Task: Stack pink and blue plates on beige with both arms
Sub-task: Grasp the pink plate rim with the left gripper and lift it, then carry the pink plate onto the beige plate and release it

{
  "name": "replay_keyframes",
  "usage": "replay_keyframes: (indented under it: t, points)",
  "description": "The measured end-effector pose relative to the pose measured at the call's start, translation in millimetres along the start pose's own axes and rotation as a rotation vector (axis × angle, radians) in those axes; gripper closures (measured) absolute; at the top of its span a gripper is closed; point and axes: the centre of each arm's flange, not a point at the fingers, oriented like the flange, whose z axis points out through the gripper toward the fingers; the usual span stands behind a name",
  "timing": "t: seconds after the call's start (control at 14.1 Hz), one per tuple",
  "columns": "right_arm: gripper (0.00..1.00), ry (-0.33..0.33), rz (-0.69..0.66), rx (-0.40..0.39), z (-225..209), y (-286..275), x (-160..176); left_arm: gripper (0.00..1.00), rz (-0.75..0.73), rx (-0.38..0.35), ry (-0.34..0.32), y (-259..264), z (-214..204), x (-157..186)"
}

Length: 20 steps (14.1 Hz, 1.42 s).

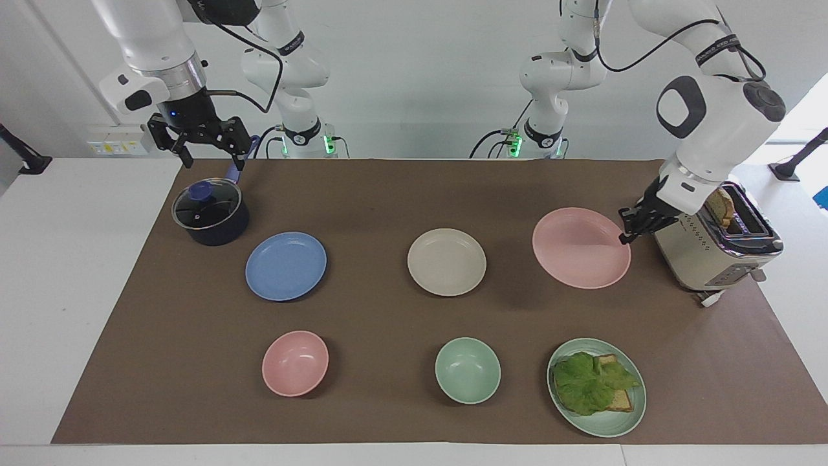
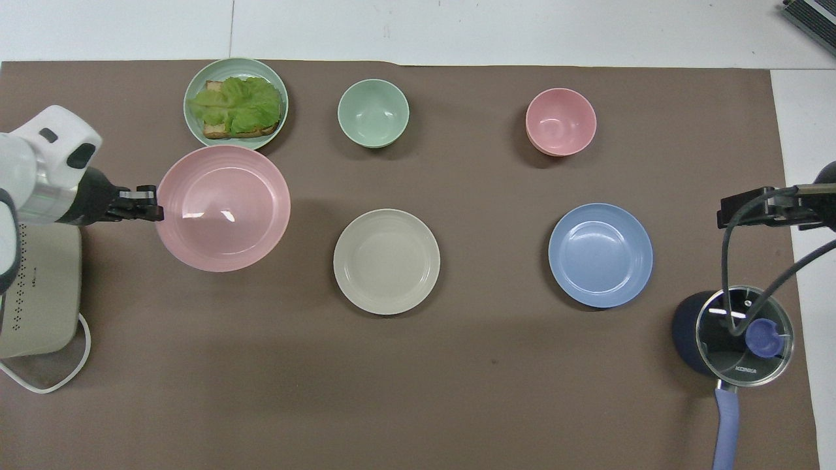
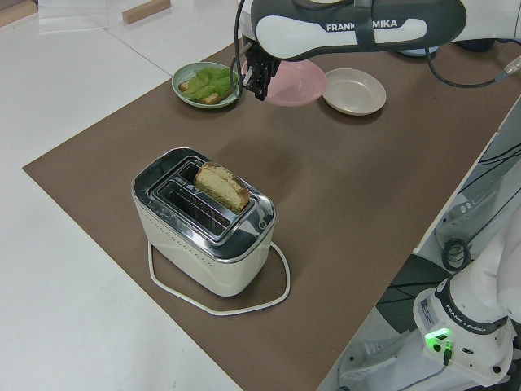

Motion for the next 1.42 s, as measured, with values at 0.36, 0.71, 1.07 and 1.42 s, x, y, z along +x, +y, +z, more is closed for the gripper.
replay_keyframes:
  t: [0.36, 0.71, 1.07, 1.42]
  points:
    - [0.0, 0.0, 0.0, 0.0, 0, 0, 0, 0.96, 0.038, -0.005, -0.003, 128, 56, -45]
    - [0.0, 0.0, 0.003, 0.0, 0, 2, 0, 0.96, 0.091, 0.007, -0.004, 155, 131, -86]
    - [0.0, -0.001, 0.015, 0.0, 1, 8, 0, 0.96, 0.092, 0.006, 0.001, 157, 139, -89]
    - [0.0, 0.004, 0.029, 0.0, 0, 16, 1, 0.96, 0.103, 0.009, 0.001, 163, 167, -90]
